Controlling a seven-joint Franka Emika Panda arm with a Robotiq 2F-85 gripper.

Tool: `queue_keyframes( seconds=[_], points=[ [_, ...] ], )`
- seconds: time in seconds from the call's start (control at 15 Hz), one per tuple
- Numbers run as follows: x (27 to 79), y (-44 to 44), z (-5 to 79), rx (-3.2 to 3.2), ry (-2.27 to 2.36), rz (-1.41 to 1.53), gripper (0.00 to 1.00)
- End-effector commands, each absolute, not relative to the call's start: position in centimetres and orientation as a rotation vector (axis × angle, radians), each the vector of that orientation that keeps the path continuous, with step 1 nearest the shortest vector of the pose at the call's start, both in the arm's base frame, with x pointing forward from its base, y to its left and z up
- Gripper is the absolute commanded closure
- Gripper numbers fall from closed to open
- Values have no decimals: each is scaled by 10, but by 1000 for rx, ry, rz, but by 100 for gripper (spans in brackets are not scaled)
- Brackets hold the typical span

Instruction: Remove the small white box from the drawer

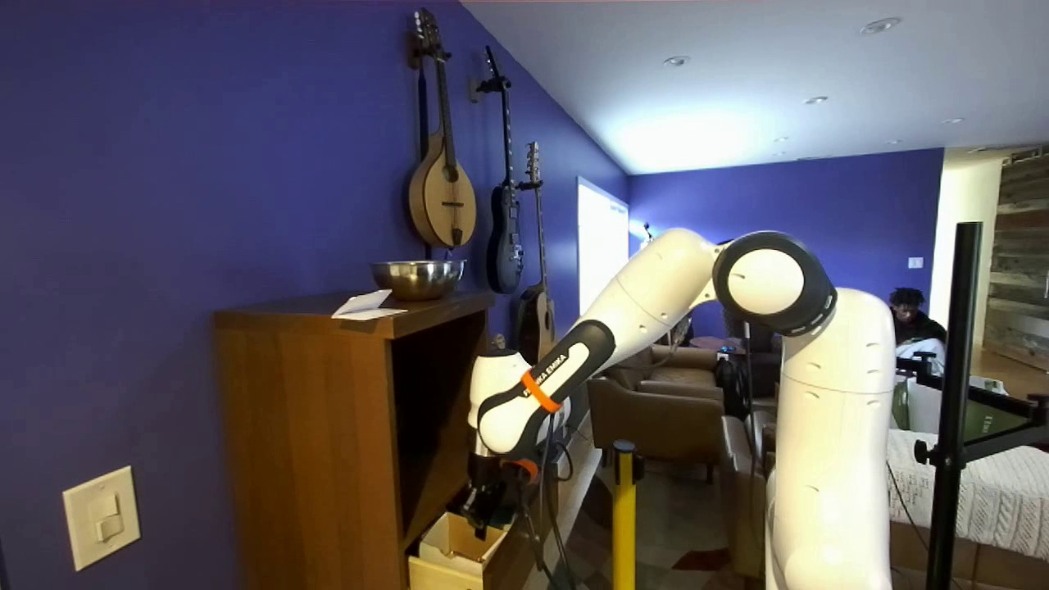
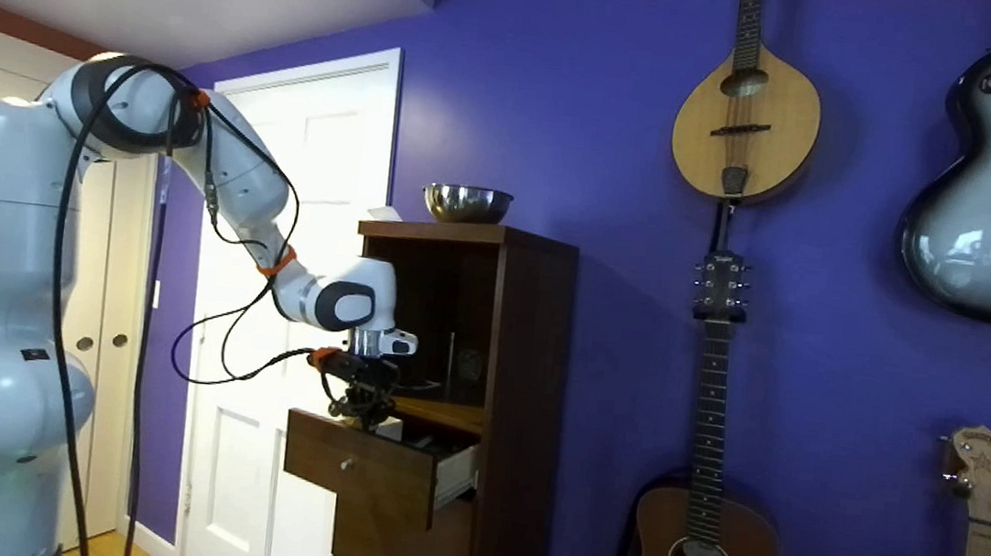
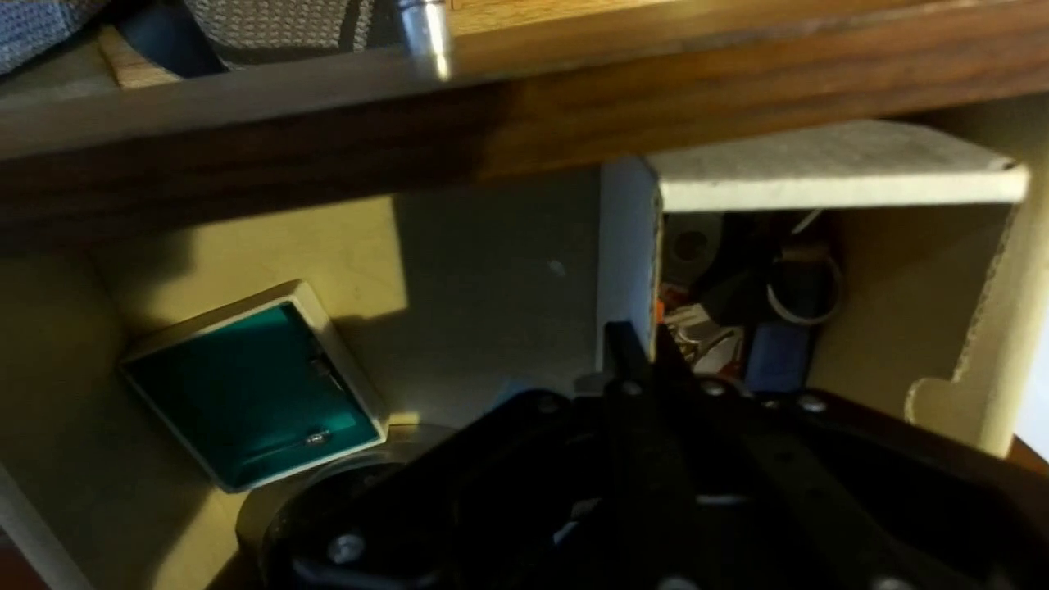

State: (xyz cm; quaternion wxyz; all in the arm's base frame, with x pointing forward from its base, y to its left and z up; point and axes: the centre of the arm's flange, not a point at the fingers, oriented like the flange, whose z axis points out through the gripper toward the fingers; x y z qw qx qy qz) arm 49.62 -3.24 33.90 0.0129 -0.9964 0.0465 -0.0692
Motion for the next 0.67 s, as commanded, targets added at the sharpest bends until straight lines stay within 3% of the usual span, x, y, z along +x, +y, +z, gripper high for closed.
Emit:
queue_keyframes(
  seconds=[0.0,0.6],
  points=[
    [488,-48,342,-3074,112,-213,99],
    [476,-61,353,-3032,-68,-251,99]
  ],
)
